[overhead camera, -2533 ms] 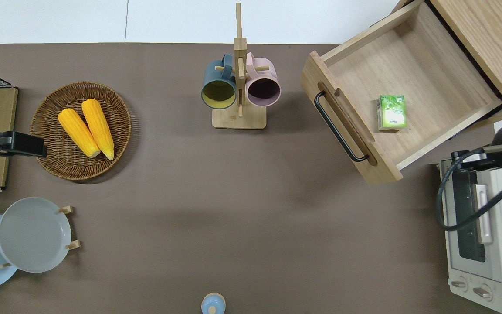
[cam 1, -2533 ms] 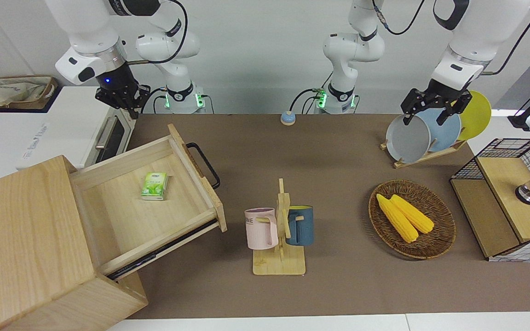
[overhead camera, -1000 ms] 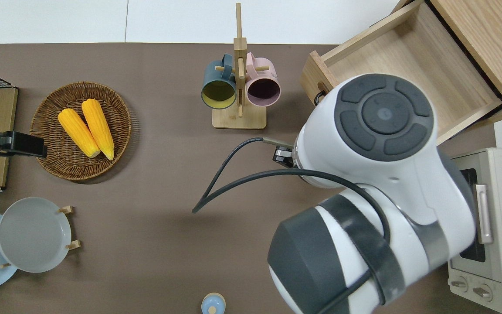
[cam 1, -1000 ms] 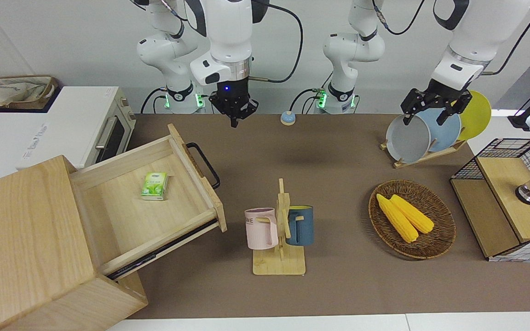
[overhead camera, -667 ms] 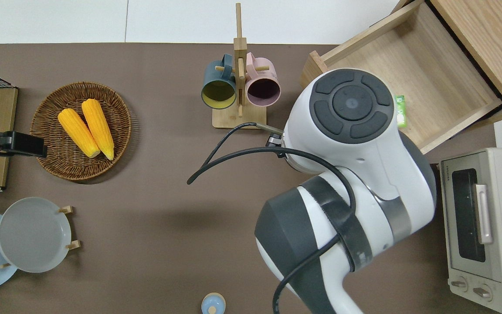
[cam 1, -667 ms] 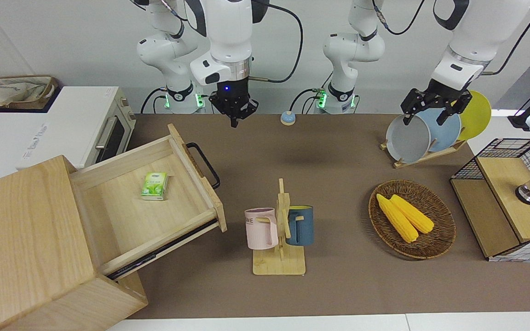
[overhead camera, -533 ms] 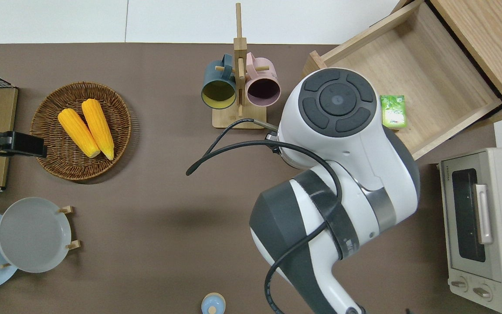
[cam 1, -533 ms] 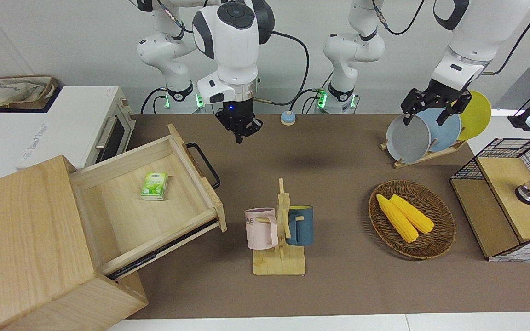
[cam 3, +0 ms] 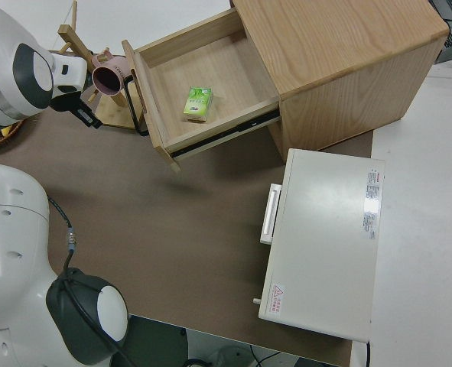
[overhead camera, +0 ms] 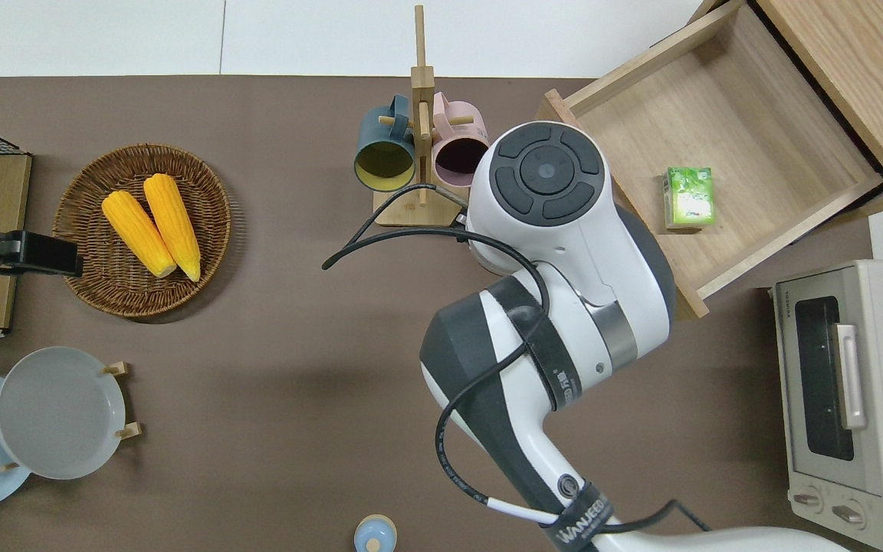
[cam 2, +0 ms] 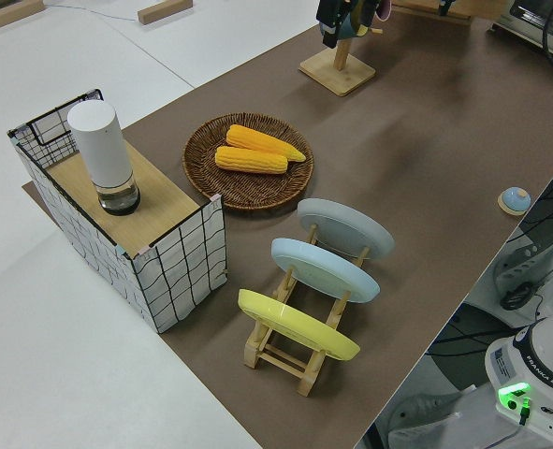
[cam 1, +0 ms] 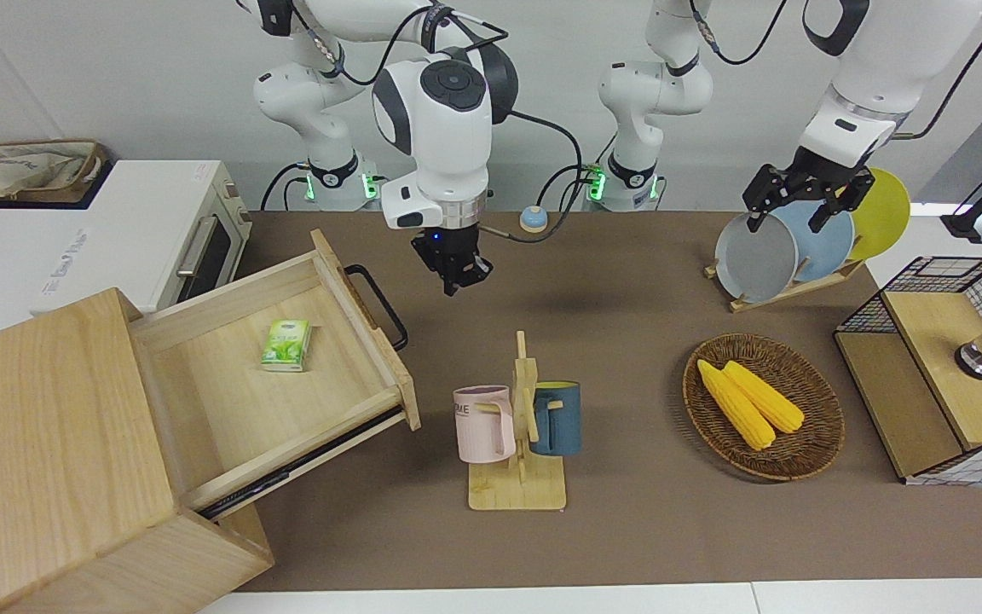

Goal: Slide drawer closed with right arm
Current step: 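Push the drawer front with the right gripper into the wooden cabinet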

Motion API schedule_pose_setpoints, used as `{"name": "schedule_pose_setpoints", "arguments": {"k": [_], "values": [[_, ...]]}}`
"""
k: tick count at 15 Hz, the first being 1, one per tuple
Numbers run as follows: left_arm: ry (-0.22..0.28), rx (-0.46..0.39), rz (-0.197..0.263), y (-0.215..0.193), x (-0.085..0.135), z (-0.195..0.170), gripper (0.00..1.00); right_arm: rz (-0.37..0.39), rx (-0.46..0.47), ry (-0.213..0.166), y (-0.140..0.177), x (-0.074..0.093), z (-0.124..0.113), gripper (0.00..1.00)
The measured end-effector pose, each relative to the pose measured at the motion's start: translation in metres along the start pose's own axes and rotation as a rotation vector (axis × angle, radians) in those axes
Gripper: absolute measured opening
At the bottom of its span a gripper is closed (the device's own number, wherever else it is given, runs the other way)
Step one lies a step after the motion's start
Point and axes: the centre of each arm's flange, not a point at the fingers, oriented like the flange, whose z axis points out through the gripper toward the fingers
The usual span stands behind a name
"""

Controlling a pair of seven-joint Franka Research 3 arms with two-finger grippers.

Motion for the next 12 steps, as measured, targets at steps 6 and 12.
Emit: {"name": "schedule_pose_setpoints", "arguments": {"k": [6, 12], "values": [[0.000, 0.000, 0.000, 0.000, 0.000, 0.000, 0.99, 0.087, 0.032, 0.011, -0.005, 0.022, 0.022, 0.01], [0.000, 0.000, 0.000, 0.000, 0.000, 0.000, 1.00, 0.193, 0.046, -0.024, 0.007, 0.046, 0.023, 0.01]]}}
